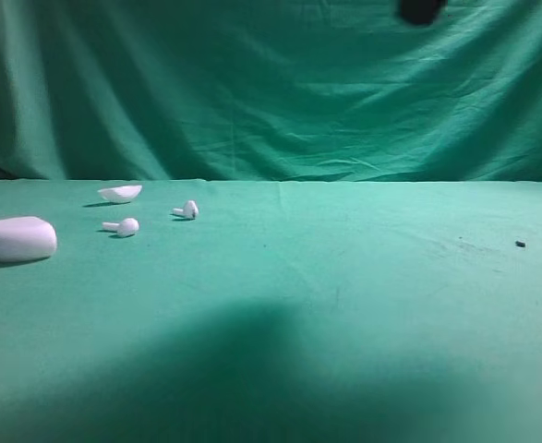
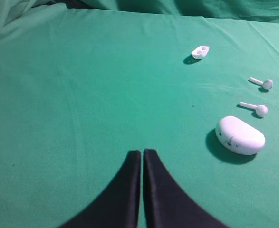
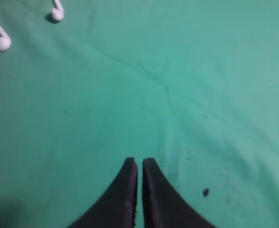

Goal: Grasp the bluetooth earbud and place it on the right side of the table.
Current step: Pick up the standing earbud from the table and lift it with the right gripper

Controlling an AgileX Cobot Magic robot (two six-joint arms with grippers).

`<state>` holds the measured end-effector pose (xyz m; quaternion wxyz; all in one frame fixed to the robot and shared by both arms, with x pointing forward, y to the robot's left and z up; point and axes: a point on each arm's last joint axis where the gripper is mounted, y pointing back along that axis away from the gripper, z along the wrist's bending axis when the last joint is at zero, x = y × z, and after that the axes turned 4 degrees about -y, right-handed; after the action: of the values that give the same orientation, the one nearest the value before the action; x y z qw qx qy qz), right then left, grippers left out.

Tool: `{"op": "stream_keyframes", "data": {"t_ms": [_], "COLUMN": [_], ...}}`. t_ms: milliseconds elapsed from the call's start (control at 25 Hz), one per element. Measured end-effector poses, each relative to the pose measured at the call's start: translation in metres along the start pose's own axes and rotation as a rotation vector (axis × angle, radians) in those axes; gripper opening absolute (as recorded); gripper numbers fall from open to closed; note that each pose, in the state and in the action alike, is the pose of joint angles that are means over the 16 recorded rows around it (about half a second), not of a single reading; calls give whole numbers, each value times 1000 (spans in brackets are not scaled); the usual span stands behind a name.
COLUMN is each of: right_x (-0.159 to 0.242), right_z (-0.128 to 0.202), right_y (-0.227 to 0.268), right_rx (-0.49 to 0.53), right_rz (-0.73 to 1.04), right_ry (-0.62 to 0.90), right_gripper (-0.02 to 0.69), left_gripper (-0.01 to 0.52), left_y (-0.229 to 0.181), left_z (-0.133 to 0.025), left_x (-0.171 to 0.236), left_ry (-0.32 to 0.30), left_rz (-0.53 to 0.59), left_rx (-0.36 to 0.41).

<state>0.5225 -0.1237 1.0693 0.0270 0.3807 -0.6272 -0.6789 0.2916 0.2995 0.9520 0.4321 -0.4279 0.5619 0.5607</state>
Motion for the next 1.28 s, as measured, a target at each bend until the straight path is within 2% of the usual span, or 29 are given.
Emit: {"op": "stream_keyframes", "data": {"t_ms": [240,520,720,840,1080,1280], "right_x": [-49,-85,-97,-100,-102,-101], "right_z": [36,66,78,82,86,88], "right_y": [-53,-112,-146,-163,-187,-197], "right_rx": [-42,-65,-73,-76,-83,-89], "right_rz": [60,85,82,79,66,52], "right_ry": [94,150,157,155,144,129], "right_gripper": [50,207,328,374,399,363], "left_gripper": [0,0,0,0,0,0], "left_y": [0,0,0,0,0,0], "left_z": [0,0,0,0,0,0], "left_x": [0,0,0,0,0,0], "left_ry": [0,0,0,0,0,0], "left_rz": [0,0,0,0,0,0], "left_rx": [0,0,0,0,0,0]}}
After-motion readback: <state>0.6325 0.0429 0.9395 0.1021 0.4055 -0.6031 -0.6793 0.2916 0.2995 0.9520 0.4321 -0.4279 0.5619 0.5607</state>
